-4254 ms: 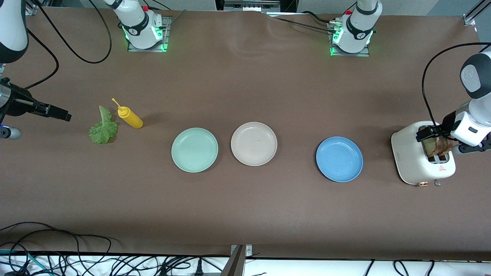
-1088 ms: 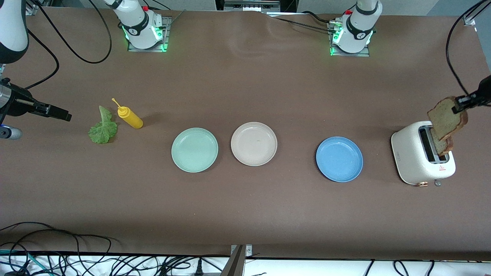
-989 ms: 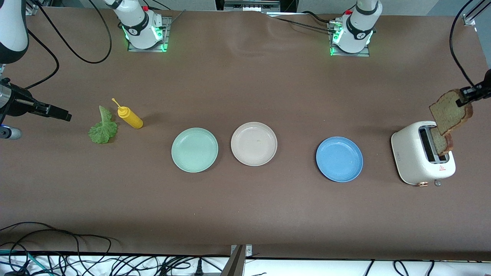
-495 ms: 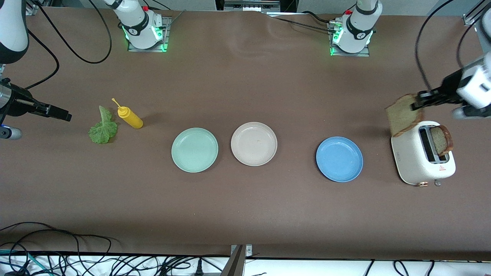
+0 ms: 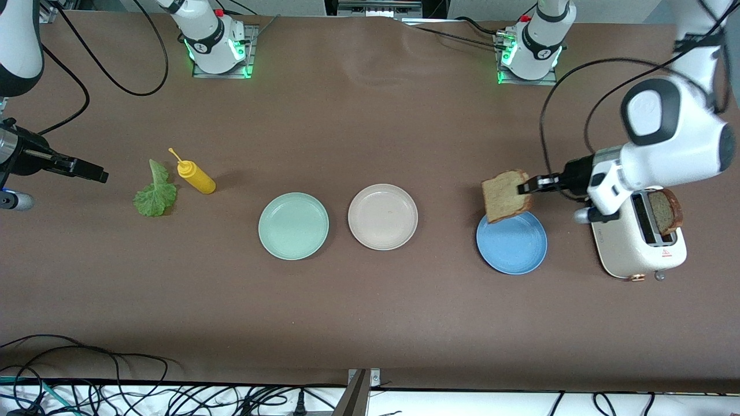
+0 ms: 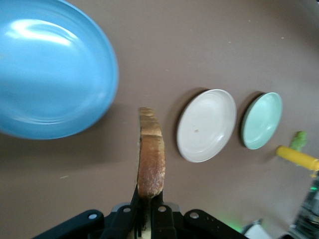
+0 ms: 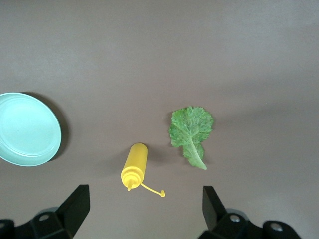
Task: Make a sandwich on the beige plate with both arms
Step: 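Carry the toast onto the beige plate while the right gripper reaches the lettuce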
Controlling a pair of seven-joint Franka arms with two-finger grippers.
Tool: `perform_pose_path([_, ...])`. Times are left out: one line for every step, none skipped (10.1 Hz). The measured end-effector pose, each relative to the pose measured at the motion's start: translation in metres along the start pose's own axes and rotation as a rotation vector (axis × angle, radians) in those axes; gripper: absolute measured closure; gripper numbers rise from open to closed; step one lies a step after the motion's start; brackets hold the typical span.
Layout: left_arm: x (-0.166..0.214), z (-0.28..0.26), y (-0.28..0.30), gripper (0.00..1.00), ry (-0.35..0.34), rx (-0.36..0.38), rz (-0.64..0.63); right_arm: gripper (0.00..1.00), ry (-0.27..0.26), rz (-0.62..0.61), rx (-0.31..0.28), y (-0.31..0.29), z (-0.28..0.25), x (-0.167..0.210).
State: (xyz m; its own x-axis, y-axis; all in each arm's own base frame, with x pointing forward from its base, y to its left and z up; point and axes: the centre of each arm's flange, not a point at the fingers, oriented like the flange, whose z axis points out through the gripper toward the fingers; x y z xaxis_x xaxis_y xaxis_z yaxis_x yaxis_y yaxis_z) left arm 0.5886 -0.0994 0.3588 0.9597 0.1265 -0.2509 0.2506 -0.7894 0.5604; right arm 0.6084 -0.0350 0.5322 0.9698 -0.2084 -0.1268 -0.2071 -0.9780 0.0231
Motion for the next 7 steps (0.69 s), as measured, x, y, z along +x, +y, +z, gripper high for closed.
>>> perform_pose_path([0.005,0.034,0.020,0.92,-0.013,-0.025,0.011,0.00,-0.001,0.000,0.000,0.000,0.001,0.000])
perform_pose_path([0.009,0.063,0.048,0.92,-0.034,-0.069,0.022,0.00,-0.004,0.000,-0.001,0.000,0.002,0.001])
perform_pose_path([0.011,0.089,0.073,0.92,-0.065,-0.135,0.016,0.00,-0.007,0.001,-0.001,0.000,0.004,0.002])
perform_pose_path([0.012,0.112,0.093,0.92,-0.089,-0.179,0.016,0.00,-0.010,0.001,-0.002,0.000,0.006,0.002])
perform_pose_path([0.014,0.126,0.108,0.92,-0.102,-0.195,0.029,0.00,-0.015,0.001,-0.003,0.000,0.009,0.004])
perform_pose_path([0.015,0.136,0.117,0.92,-0.111,-0.197,0.043,0.00,-0.023,0.001,-0.005,-0.001,0.013,0.006])
perform_pose_path([0.015,0.147,0.123,0.92,-0.121,-0.195,0.052,0.00,-0.032,0.001,-0.007,-0.001,0.019,0.008])
